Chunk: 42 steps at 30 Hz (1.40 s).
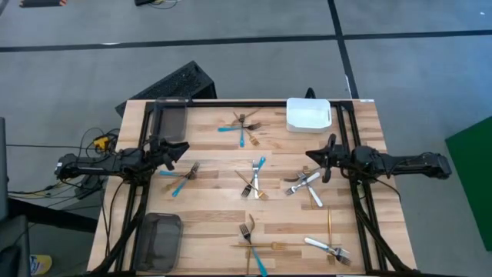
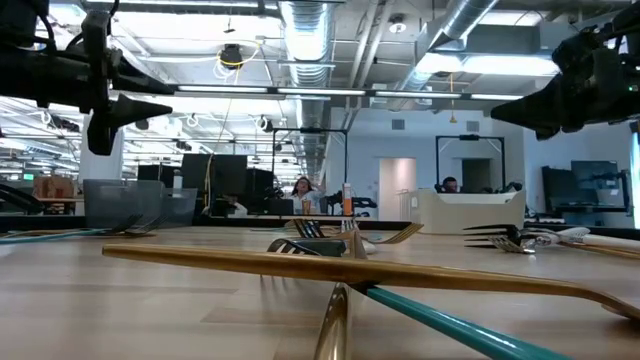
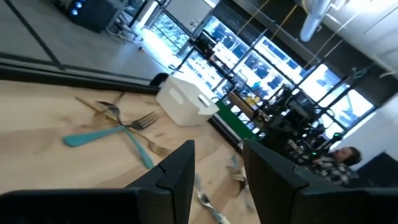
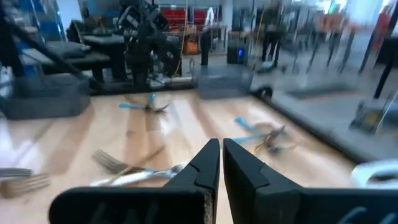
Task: Sort silverware by color (type)
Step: Put the blue fork into the white bin
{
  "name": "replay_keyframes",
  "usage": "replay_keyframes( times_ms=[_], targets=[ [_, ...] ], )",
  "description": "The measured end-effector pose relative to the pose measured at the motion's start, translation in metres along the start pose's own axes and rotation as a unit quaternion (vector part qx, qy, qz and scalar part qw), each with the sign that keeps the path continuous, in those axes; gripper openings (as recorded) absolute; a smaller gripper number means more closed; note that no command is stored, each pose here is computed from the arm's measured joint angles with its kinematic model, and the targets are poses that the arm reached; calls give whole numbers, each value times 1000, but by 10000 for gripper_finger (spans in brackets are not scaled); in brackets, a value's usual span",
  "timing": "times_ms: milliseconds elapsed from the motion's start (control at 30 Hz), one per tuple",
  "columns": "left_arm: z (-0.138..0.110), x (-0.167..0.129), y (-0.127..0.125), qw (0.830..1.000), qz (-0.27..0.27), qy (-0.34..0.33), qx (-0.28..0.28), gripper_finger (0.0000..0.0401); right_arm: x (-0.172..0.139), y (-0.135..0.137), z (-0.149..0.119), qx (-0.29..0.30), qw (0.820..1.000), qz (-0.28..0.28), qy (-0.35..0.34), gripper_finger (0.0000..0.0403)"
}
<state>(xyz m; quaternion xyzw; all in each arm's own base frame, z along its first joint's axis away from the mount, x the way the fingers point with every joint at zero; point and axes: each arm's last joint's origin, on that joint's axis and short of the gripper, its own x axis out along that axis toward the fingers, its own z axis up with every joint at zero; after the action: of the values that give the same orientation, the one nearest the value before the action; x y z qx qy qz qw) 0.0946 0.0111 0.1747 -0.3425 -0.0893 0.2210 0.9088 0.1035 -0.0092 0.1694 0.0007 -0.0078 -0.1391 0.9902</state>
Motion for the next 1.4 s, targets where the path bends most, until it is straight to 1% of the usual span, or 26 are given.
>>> replay_keyframes(
  times_ms=[100, 167, 200, 233, 300, 333, 367, 433, 500, 533, 600, 667, 733, 800, 867, 933, 1033, 1133, 1200, 1233, 1300, 1400],
  targets=[
    [2, 0, -2, 1000, -11, -9, -7, 123, -1, 0, 10, 53, 997, -1, -52, 48],
    [5, 0, -4, 1000, -22, -19, -5, 123, -1, -1, 11, 115, 992, 0, -54, 48],
    [6, -1, -6, 999, -27, -20, 4, 123, 0, -1, 11, 158, 986, 1, -54, 48],
    [9, -1, -8, 999, -32, -19, 15, 123, 0, -1, 11, 208, 977, 4, -55, 48],
    [15, -2, -13, 998, -46, -21, 38, 123, 0, -1, 11, 312, 949, 10, -54, 48],
    [19, -3, -17, 997, -51, -23, 51, 123, 0, -1, 11, 353, 934, 11, -54, 48],
    [23, -4, -20, 996, -56, -22, 67, 123, -1, -2, 11, 383, 922, 5, -59, 48],
    [29, -4, -25, 993, -66, -17, 99, 123, -1, -4, 13, 414, 906, -26, -82, 48],
    [35, -5, -32, 990, -83, -13, 117, 123, -2, -7, 16, 424, 896, -64, -113, 48],
    [38, -5, -36, 988, -95, -10, 121, 123, -1, -8, 18, 436, 888, -73, -128, 48],
    [45, -6, -43, 983, -119, 7, 136, 123, -1, -9, 21, 462, 873, -65, -145, 48],
    [49, -6, -49, 979, -132, 36, 150, 123, 0, -7, 28, 466, 873, -29, -140, 48],
    [53, -5, -55, 977, -126, 68, 160, 123, 2, -3, 37, 471, 873, 0, -128, 48],
    [58, -4, -60, 972, -123, 96, 174, 123, 7, 1, 43, 469, 877, 4, -106, 48],
    [60, -1, -66, 965, -120, 121, 201, 123, 14, 6, 54, 454, 887, 6, -83, 48],
    [63, 3, -71, 959, -112, 134, 221, 123, 23, 12, 66, 438, 897, -5, -58, 48],
    [65, 11, -76, 959, -79, 132, 239, 124, 39, 20, 77, 392, 919, -33, 5, 48],
    [68, 18, -82, 958, -54, 130, 251, 124, 55, 24, 92, 333, 937, -68, 76, 48],
    [68, 23, -86, 955, -50, 135, 258, 124, 62, 25, 99, 281, 946, -91, 137, 48],
    [68, 25, -87, 955, -47, 139, 260, 124, 65, 26, 101, 252, 946, -99, 176, 48],
    [68, 31, -91, 955, -34, 142, 258, 124, 70, 26, 107, 214, 941, -114, 234, 48],
    [66, 42, -97, 952, -20, 156, 264, 124, 75, 24, 111, 178, 923, -144, 310, 48]
  ],
)
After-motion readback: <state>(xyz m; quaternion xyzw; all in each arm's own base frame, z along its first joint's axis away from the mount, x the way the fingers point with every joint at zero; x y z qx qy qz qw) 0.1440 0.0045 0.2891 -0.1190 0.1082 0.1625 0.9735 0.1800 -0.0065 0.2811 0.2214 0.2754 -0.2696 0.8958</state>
